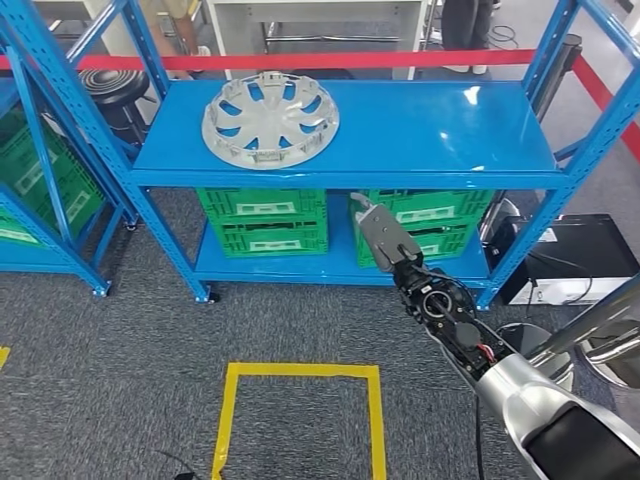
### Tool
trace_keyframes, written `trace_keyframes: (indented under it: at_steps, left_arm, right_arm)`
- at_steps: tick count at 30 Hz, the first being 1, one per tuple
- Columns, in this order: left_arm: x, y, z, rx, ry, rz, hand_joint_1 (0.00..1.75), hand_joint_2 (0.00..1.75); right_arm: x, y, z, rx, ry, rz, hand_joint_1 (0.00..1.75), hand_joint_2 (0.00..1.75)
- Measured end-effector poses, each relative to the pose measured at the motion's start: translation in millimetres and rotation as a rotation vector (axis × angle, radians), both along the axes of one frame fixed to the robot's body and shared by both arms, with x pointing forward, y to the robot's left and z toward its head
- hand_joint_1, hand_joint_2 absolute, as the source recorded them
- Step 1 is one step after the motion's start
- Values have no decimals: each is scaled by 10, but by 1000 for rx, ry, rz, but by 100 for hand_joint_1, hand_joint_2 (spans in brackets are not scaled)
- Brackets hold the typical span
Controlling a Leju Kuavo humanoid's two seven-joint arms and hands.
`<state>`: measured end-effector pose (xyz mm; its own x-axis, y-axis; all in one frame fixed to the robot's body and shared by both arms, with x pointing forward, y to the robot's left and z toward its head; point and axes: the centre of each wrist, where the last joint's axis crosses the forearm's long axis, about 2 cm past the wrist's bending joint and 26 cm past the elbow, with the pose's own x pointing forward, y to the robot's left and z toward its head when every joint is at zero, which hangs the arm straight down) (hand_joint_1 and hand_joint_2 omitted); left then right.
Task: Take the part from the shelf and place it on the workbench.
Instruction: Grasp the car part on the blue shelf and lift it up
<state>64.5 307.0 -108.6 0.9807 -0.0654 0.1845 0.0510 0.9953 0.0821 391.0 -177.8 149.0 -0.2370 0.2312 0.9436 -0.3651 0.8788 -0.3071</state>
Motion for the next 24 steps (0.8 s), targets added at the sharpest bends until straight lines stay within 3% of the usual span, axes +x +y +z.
trace_keyframes:
  at_steps: [24]
  left_arm:
    - [22, 95, 7, -2, -16, -26, 0, 0]
  right_arm:
    - [-13, -43, 2, 14, -8, -51, 0, 0]
